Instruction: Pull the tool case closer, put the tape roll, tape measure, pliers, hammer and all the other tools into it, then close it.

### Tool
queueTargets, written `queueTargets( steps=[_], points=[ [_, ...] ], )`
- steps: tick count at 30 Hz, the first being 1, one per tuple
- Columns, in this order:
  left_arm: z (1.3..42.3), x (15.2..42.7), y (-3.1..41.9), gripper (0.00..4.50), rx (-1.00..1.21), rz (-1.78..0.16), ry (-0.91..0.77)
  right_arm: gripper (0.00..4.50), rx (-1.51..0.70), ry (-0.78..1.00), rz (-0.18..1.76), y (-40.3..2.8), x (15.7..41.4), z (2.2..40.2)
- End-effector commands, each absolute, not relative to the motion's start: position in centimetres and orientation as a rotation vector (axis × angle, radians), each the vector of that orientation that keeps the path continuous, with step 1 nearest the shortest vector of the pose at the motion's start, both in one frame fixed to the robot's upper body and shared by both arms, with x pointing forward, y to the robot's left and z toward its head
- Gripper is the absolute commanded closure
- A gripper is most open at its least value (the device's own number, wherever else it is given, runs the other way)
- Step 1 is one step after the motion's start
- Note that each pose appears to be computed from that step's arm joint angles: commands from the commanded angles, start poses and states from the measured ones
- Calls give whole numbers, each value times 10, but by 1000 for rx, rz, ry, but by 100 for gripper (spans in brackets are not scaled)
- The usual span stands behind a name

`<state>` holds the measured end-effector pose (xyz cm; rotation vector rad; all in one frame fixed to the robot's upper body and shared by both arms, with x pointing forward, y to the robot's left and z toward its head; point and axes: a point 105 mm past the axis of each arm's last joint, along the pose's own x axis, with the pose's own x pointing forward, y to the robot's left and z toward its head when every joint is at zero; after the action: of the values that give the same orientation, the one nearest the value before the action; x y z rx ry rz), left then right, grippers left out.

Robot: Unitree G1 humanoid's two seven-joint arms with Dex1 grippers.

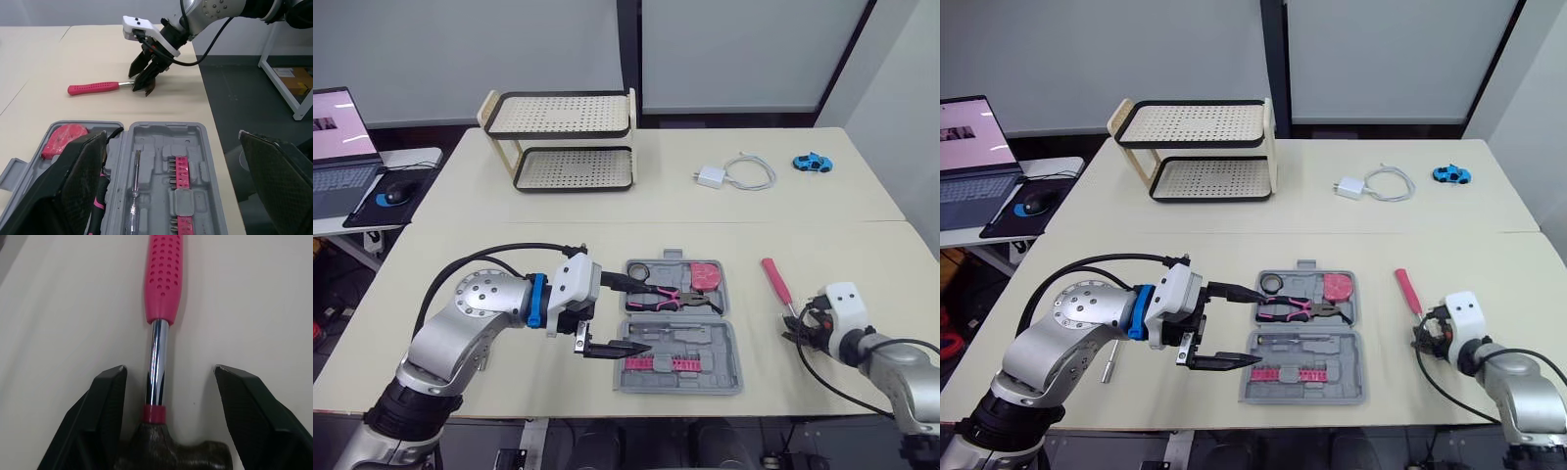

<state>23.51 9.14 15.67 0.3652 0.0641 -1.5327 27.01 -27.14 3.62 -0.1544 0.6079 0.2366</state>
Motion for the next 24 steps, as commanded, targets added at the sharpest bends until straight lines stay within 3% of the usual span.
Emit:
queueTargets(
  steps=[1, 9, 12, 18, 24],
  points=[
    [161, 232, 90, 0, 378, -1549, 34, 162, -163, 553, 258, -270, 275, 47],
    [159, 234, 92, 0, 385, -1542, 36, 162, -137, 560, 258, -270, 282, 40],
    [158, 233, 92, 0, 386, -1538, 37, 225, -135, 576, 270, -269, 282, 37],
    [156, 234, 95, 0, 385, -1527, 44, 429, -142, 575, 280, -268, 281, 37],
    [156, 237, 111, 0, 408, -1487, 73, 439, -209, 509, 303, -268, 280, 63]
  ],
)
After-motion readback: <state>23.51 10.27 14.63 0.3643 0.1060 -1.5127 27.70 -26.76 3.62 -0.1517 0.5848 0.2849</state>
